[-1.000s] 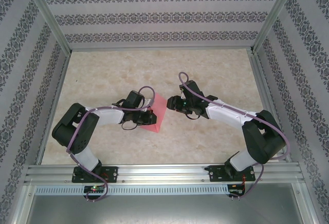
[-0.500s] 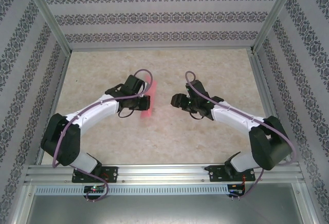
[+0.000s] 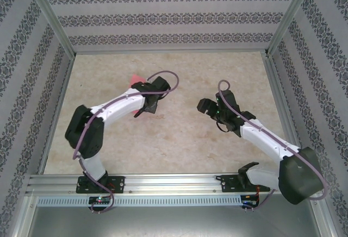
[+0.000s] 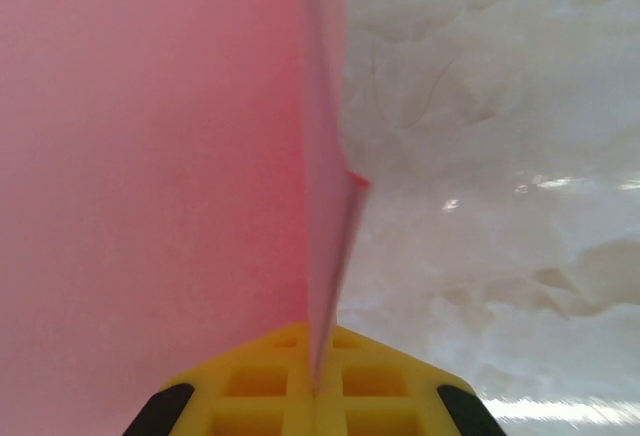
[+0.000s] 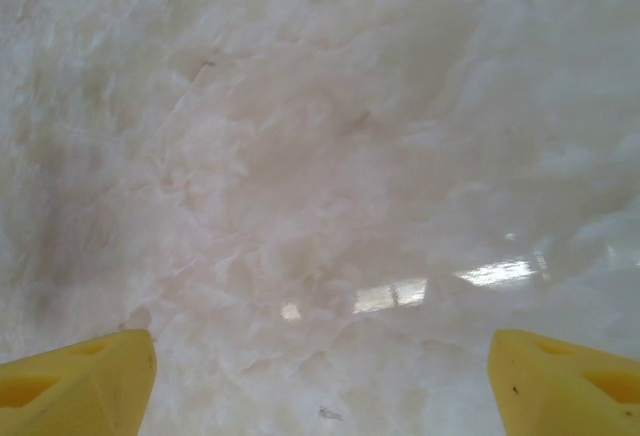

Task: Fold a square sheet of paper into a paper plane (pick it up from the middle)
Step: Turn over the paper at the center of the table.

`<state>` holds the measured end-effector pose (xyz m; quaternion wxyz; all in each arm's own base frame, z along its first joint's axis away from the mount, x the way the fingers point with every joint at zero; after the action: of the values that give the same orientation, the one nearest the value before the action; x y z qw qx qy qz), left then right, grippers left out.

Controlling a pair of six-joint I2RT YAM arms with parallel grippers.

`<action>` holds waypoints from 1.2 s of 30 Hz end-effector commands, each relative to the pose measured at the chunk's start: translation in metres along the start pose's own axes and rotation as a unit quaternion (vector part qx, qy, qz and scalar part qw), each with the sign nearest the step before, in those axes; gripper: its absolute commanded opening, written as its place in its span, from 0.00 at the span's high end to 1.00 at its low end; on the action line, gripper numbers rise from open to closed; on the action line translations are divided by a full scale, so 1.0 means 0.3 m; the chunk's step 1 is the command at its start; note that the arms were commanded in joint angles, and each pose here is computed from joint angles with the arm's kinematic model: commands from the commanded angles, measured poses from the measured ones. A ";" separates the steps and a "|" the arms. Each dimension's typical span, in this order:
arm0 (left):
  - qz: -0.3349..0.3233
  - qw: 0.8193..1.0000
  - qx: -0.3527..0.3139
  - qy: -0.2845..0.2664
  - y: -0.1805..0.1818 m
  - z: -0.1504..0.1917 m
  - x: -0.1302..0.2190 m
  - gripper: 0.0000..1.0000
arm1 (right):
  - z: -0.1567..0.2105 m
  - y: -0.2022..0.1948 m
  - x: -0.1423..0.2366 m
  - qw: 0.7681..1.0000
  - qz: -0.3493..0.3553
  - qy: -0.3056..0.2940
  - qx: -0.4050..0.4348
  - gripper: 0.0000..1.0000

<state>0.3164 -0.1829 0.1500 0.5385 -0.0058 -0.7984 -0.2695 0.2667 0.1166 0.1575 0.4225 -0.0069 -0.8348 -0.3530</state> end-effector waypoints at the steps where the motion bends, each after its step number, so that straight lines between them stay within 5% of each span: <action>1: -0.085 0.996 -0.029 0.021 -0.002 0.006 -0.018 0.96 | -0.024 -0.060 0.030 0.999 0.030 -0.029 -0.025 0.14; 10: -0.172 0.979 -0.103 0.030 -0.169 -0.009 -0.080 0.97 | -0.060 -0.145 0.080 0.994 0.060 -0.056 -0.065 0.14; 25: -0.073 0.992 -0.098 0.038 -0.316 0.031 -0.135 0.88 | -0.061 -0.154 0.061 0.994 0.066 -0.043 -0.082 0.14; 36: 0.015 0.997 -0.071 0.028 -0.344 0.012 -0.061 0.70 | -0.058 -0.148 0.051 0.994 0.060 -0.034 -0.083 0.15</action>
<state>0.2949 -0.2494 0.0708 0.5691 -0.0148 -0.7384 -0.3615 0.2532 0.0687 0.1485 0.4174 -0.1075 -0.8159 -0.3854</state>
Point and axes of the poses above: each hand's point on the last joint's axis, 136 mm out from that joint toward the fingers, its own x axis back along the fingers, its own y axis along the line the jaws close on, z = x × y, the point moved 6 cm from there along x, back along the fingers, and after that the axes turned 11 degrees about -x, right-handed, at the moved point
